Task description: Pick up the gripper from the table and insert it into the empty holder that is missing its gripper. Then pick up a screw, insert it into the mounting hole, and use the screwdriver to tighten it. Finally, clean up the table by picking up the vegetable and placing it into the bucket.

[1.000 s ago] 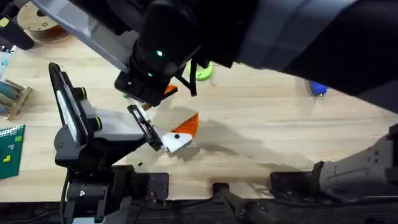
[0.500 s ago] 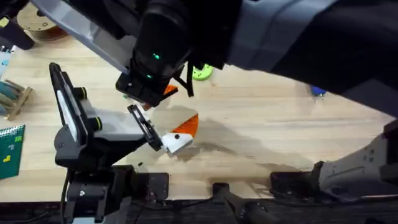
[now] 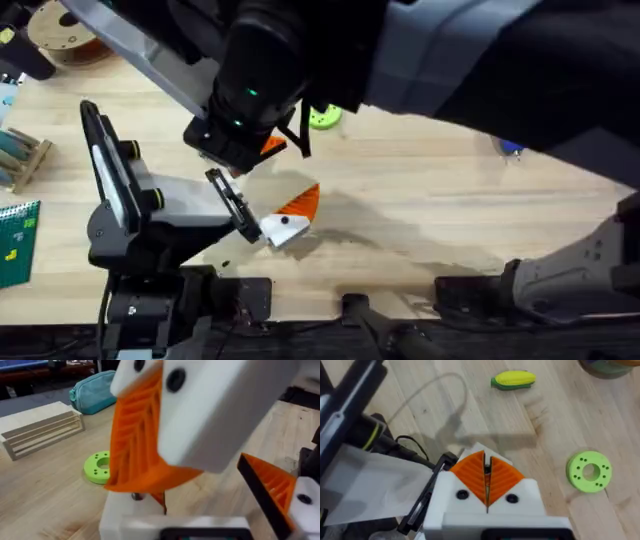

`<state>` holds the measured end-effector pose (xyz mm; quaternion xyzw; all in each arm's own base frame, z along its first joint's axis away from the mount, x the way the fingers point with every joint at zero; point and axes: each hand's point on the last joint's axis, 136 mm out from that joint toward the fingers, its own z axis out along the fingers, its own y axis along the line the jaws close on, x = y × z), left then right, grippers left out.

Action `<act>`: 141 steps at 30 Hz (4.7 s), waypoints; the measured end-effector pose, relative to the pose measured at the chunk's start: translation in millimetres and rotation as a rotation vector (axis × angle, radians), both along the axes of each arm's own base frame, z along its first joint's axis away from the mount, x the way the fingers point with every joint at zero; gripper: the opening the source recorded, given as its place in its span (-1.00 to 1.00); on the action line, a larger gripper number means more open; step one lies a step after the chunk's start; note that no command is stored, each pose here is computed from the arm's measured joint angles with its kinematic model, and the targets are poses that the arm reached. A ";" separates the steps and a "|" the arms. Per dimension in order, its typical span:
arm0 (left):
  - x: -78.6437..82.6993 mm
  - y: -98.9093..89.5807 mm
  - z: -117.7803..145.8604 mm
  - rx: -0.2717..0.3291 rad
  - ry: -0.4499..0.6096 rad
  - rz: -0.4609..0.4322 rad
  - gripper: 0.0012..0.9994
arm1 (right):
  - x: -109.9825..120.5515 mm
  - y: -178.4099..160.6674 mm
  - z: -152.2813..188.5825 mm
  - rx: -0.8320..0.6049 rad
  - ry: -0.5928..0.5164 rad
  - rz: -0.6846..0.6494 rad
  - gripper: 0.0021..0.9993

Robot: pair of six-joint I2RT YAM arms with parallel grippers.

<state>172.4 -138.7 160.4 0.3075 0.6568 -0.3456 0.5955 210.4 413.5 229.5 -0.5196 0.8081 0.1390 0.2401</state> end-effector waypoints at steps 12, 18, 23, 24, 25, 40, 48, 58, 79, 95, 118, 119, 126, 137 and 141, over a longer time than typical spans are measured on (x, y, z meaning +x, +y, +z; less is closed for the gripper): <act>0.0 0.0 -0.1 0.000 0.000 0.000 0.86 | 1.9 -0.2 0.1 0.012 0.018 -0.033 -0.99; 0.0 0.0 -0.1 0.000 0.000 0.000 0.86 | 4.8 -2.5 -0.4 0.012 0.024 -0.044 -0.99; -0.5 -0.3 -0.1 -0.001 0.002 -0.003 0.86 | 8.8 -6.9 -3.2 0.002 0.029 -0.056 -0.99; -0.6 -0.4 -0.3 -0.002 0.005 -0.004 0.86 | 9.2 -7.6 -4.8 -0.002 0.030 -0.058 -0.99; -0.8 -0.5 -0.2 -0.004 0.007 -0.005 0.86 | 9.6 -8.3 -6.0 -0.005 0.030 -0.060 -0.99; -1.9 -1.4 -0.2 -0.007 0.011 -0.012 0.86 | 8.7 -9.4 -12.1 -0.024 0.018 -0.062 -0.99; -2.0 -1.4 -0.1 -0.006 0.009 -0.013 0.86 | -3.1 -5.8 -13.6 -0.037 0.013 -0.034 -0.99; -3.0 -2.1 -0.1 -0.007 0.010 -0.020 0.86 | -8.8 -5.3 -14.7 -0.048 0.011 -0.023 -0.99; -6.3 -4.7 0.0 -0.005 0.005 -0.043 0.85 | -13.4 -11.1 -15.5 -0.066 0.030 -0.018 -0.79; -4.1 -3.3 0.0 -0.003 0.003 -0.028 0.86 | -15.1 -14.1 -11.9 -0.061 0.031 -0.017 -0.48; -4.0 -3.2 0.0 -0.001 0.001 -0.027 0.85 | 28.6 -50.6 56.7 0.092 -0.032 -0.140 0.17; -4.0 -3.2 0.0 -0.001 0.001 -0.028 0.86 | 32.2 -55.8 57.5 0.089 -0.031 -0.151 0.22; -4.0 -3.2 0.0 -0.001 0.001 -0.028 0.86 | 74.0 -112.7 81.3 0.118 -0.067 -0.304 0.37; -4.0 -3.2 0.0 -0.001 0.001 -0.027 0.85 | 119.0 -186.2 87.5 0.103 -0.076 -0.511 0.50; -4.0 -3.2 0.0 -0.001 0.001 -0.027 0.86 | 129.4 -205.9 86.0 0.094 -0.071 -0.567 0.57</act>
